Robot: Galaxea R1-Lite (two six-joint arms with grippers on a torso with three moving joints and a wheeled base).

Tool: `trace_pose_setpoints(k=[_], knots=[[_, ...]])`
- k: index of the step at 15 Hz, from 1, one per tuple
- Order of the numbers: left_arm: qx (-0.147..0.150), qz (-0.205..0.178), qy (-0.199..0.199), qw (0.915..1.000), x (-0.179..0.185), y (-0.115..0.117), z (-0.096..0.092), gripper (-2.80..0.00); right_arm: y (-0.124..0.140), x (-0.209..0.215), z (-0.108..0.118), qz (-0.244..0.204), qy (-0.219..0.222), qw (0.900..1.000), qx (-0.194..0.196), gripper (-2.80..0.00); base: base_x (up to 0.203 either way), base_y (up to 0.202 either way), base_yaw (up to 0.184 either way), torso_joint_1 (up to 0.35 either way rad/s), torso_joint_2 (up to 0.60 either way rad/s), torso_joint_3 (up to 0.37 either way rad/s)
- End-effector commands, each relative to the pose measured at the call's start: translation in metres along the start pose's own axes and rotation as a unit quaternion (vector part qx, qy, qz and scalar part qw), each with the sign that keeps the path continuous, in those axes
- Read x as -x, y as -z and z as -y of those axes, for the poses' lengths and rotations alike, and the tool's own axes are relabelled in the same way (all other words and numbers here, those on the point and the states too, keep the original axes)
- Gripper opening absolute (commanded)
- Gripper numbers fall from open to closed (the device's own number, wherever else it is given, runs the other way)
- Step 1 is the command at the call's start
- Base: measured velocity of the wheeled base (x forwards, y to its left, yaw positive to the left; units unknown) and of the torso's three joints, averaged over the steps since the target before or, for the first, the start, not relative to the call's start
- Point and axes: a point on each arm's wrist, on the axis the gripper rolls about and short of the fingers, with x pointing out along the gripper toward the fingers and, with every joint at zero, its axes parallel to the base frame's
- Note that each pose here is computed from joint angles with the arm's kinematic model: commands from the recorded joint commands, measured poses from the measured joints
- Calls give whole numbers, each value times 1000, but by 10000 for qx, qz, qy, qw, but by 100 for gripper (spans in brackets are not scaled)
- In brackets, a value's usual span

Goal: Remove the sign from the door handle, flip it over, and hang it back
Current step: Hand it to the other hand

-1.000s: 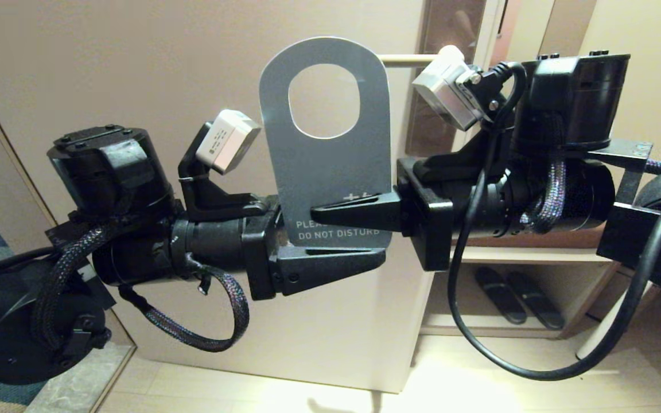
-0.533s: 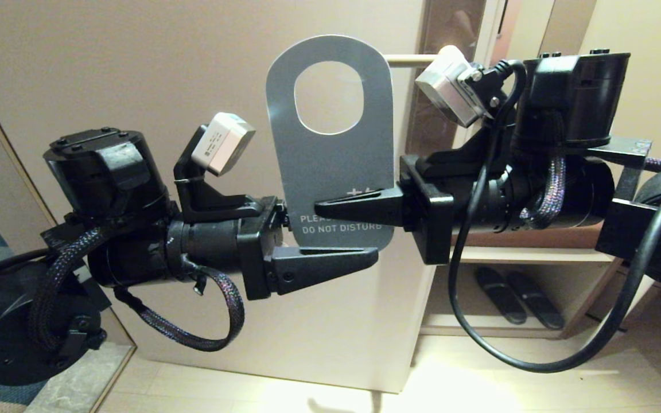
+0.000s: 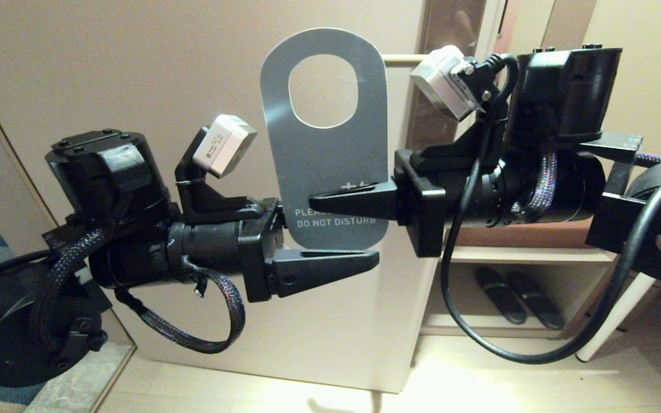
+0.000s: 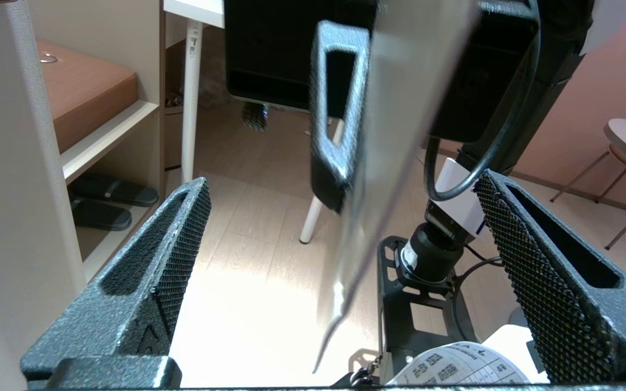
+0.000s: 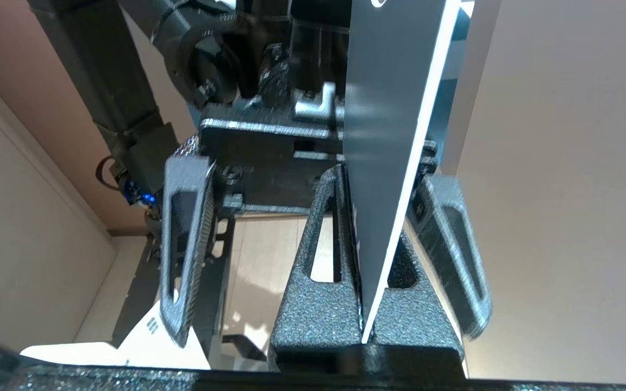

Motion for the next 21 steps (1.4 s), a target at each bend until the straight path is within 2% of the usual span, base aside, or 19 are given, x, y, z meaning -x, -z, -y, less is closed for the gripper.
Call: trace_pose_setpoints(k=[1,9,10,21], knots=[[-17,7,22,10000,0,0,0,0,0,-2,1,9,-28,10000,11,-280,0,0,0,0,0,0],[-12,3,21,10000,-1,1,-1,0,1,-2,1,-12,-36,10000,-11,-280,0,0,0,0,0,0],[-14,-1,19,10000,-1,1,-2,-280,1,-2,1,-11,-43,10000,-9,-280,0,0,0,0,0,0],[152,83,63,9998,2,-4,5,-280,0,-3,0,-3,-51,10000,1,-280,0,0,0,0,0,0]])
